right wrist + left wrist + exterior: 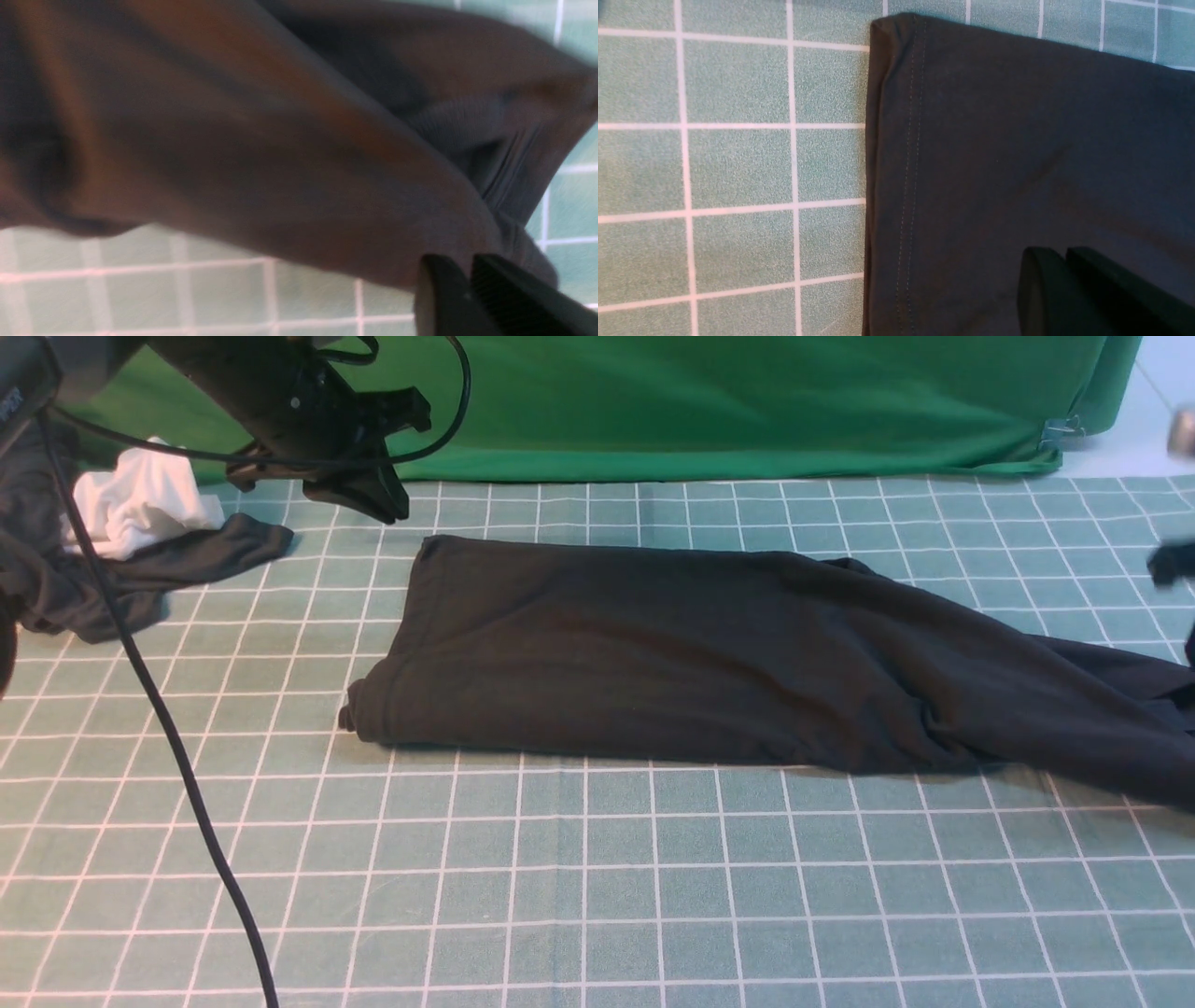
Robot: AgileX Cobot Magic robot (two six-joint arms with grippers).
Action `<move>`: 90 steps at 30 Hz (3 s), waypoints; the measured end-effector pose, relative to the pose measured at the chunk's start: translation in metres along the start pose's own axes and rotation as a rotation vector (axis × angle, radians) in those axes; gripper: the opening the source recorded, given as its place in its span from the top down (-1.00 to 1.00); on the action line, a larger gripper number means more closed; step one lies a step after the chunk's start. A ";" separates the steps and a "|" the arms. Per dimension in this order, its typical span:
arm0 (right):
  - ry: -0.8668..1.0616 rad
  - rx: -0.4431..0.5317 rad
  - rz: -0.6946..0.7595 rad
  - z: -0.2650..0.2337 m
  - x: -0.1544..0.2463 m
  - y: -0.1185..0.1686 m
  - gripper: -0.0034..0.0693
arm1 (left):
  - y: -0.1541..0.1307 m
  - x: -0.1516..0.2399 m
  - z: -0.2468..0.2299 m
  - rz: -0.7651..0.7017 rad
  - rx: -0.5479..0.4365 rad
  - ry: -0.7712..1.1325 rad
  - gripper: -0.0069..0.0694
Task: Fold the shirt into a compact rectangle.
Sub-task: 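Pull the folded dark garment lengthwise by its ends to straighten it flat on the table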
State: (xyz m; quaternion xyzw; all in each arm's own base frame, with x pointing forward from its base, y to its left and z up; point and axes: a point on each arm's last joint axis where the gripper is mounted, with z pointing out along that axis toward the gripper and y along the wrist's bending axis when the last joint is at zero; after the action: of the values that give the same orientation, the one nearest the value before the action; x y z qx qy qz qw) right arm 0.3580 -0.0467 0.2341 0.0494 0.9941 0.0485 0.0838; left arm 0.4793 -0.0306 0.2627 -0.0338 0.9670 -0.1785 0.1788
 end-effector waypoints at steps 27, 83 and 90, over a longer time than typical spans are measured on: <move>0.041 0.088 -0.008 0.062 0.017 -0.032 -0.25 | 0.000 -0.001 0.000 0.013 0.000 -0.013 0.79; -0.252 0.370 -0.047 0.057 -0.029 -0.059 -0.26 | 0.002 0.000 0.000 0.033 -0.024 0.003 0.79; -0.327 0.477 0.009 0.026 -0.042 -0.066 -0.18 | 0.008 0.000 0.000 0.033 -0.086 0.005 0.76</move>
State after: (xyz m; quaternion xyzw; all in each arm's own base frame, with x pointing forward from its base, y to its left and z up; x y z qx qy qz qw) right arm 0.3980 -0.1139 0.2081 0.0793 0.9505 -0.1949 0.2287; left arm 0.4789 -0.0232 0.2600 -0.0251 0.9746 -0.1338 0.1778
